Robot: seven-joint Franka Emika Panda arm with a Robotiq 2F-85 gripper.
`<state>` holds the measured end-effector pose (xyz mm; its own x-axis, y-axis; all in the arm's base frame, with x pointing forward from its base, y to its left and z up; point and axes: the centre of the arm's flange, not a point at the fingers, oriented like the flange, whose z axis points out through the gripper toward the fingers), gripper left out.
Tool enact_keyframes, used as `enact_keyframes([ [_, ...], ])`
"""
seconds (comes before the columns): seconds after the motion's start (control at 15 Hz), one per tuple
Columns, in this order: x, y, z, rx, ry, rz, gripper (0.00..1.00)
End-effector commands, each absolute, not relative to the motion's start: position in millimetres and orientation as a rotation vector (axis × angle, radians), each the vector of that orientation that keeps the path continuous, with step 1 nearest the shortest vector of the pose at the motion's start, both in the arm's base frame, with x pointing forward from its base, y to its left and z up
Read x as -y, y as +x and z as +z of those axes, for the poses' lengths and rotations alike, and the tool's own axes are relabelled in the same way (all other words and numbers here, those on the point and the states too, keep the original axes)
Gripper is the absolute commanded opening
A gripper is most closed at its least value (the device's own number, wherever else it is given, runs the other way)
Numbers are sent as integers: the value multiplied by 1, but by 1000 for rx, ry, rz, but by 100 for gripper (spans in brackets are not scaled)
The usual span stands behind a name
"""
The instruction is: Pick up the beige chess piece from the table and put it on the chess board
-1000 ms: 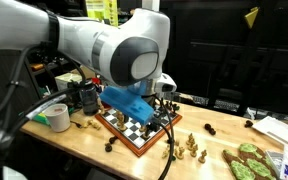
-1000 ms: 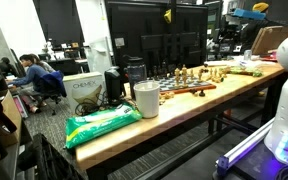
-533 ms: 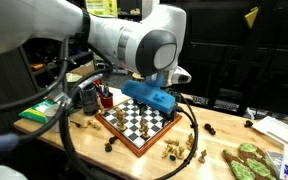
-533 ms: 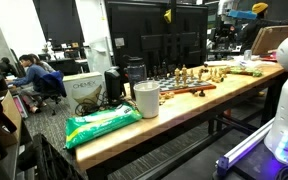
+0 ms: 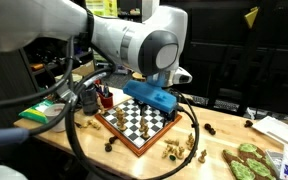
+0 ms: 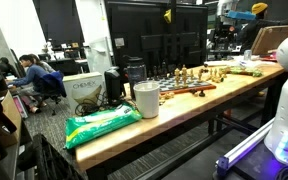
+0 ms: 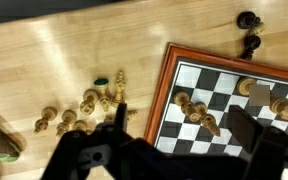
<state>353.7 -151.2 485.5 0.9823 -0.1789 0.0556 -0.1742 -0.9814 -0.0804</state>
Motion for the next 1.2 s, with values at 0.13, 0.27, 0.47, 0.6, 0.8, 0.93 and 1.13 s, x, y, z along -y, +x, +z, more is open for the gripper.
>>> enact_keyframes([
  [0.13, 175, 389, 483, -246, -3044, -31, 100],
  [0.27, 187, 408, 477, -239, -3054, -12, 100],
  [0.47, 202, 434, 472, -196, -3096, -55, 100],
  [0.6, 211, 449, 469, -157, -3121, -71, 100],
  [0.8, 226, 465, 461, -138, -3146, -71, 100],
  [0.93, 232, 467, 459, -156, -3134, -33, 100],
  [1.13, 226, 464, 452, -185, -3144, -32, 100],
])
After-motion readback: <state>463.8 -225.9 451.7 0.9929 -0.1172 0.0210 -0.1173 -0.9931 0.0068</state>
